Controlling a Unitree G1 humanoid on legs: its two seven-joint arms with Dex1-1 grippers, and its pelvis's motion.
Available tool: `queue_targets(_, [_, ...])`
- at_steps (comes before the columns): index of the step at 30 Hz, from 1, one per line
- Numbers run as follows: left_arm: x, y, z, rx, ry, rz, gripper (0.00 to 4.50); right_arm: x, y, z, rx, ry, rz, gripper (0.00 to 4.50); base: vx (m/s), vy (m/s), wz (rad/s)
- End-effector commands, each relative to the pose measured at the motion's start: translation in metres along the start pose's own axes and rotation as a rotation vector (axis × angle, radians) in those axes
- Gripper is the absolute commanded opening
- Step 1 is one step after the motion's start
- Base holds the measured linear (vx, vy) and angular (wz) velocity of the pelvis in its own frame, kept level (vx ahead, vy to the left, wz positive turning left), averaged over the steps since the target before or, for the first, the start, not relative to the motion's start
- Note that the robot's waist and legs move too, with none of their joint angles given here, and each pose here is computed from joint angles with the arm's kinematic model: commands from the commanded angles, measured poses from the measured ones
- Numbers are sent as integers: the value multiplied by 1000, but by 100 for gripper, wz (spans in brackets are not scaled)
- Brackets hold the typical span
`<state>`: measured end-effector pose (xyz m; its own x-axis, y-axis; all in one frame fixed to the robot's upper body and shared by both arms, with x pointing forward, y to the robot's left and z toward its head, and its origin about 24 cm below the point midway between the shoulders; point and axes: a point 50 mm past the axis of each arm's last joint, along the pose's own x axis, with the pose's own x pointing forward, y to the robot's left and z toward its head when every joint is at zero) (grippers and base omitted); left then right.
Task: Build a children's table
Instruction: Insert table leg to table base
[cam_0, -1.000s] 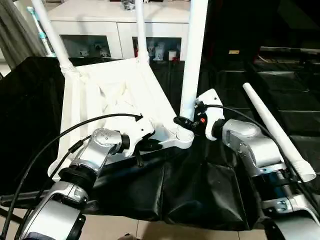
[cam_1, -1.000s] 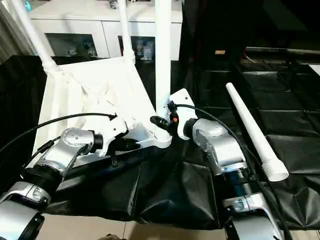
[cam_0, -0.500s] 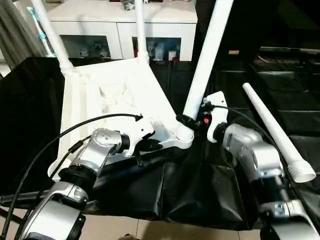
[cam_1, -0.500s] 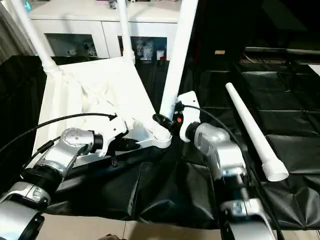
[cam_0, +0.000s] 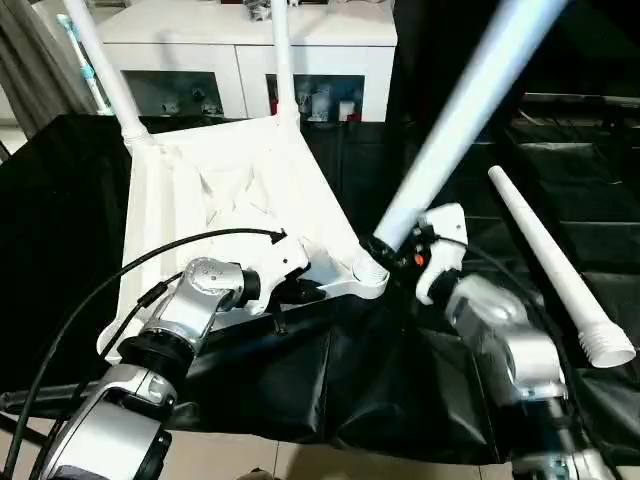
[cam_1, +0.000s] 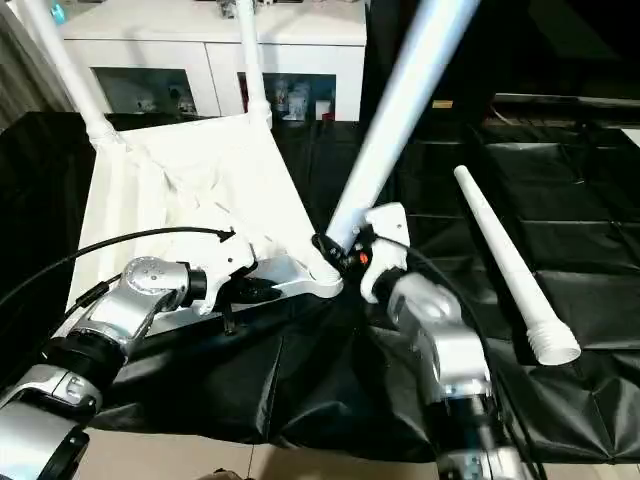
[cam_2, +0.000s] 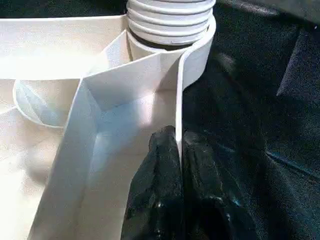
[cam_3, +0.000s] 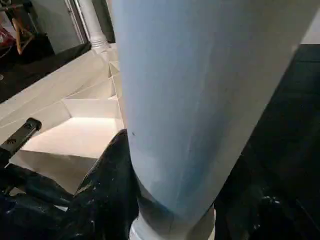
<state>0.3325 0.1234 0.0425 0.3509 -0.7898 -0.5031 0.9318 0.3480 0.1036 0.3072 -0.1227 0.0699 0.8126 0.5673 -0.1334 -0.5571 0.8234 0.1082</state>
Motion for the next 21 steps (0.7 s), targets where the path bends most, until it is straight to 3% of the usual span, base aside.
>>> queue_targets(1, [-7,6,-3,-44,-43,72,0,-2,15,-32,-9,170,49,185,0,0,0])
queue_targets(7, [-9,4,-7,-45,-39,75,0,1,21,-34,-74,244,94,185,0,0,0])
queue_targets(13, [-10,0,-10,-48,-36,74,0,7,22,-30,-92,262,134,185,0,0,0])
queue_targets(21, [-9,-4,-9,-33,-38,38,0,26,6,-12,-148,292,168,184,0,0,0])
